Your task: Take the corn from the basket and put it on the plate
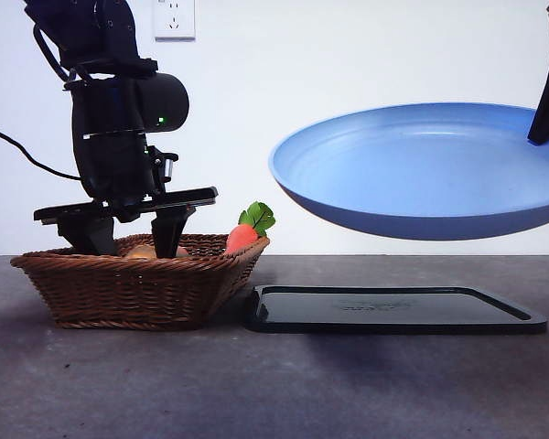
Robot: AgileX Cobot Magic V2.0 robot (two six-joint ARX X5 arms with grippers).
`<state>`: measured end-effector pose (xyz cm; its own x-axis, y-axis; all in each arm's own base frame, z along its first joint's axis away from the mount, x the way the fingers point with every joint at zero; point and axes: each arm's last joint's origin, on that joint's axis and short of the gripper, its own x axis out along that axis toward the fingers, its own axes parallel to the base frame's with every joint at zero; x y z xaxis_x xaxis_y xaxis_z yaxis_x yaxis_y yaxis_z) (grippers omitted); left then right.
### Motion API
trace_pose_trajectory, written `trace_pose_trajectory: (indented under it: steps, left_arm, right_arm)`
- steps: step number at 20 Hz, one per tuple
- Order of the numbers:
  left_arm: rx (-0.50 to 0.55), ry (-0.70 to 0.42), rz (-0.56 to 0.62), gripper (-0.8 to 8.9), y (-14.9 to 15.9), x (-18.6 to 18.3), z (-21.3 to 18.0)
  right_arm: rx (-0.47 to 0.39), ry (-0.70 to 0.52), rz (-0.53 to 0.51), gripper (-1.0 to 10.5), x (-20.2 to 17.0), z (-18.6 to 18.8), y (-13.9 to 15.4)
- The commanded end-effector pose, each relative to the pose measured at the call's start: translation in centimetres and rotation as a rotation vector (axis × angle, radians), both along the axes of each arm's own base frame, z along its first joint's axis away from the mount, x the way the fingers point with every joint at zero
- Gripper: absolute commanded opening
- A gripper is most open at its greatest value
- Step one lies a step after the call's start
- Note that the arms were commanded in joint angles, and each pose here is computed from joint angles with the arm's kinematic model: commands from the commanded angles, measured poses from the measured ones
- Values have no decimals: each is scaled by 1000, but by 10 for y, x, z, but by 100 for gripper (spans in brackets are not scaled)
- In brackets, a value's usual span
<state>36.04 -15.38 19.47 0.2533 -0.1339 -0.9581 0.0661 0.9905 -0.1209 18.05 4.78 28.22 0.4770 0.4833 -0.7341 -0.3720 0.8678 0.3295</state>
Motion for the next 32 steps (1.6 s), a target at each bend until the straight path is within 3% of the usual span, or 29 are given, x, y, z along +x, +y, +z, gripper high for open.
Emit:
trace_pose_trajectory:
  steps: [1, 4, 7, 10, 13, 19, 27, 32]
  left_arm:
    - [0, -17, -13, 193, -2, 0, 10]
    - [-48, -156, -39, 193, 4, -13, 58]
    - [-118, -359, -106, 193, 5, -43, 119]
    - [-169, -470, -265, 193, -20, -77, 150]
    - [-168, -438, -441, 193, -59, -96, 139]
    - [-101, -317, -672, 193, -125, -106, 81]
    - [-43, -214, -757, 202, -156, -108, 30]
    - [-39, -205, -765, 384, -157, -111, 30]
  right_arm:
    - [5, -20, 9, 4, 3, 3, 1]
    - [13, 16, -12, 4, 8, -1, 2]
    - [21, 136, -39, 4, 27, -21, 6]
    - [145, 252, -49, 4, 59, -49, 16]
    - [245, 314, -53, 4, 77, -66, 22]
    - [243, 328, -54, 4, 81, -73, 22]
    - [235, 317, -38, 4, 81, -73, 22]
    - [228, 309, -32, 4, 82, -73, 22]
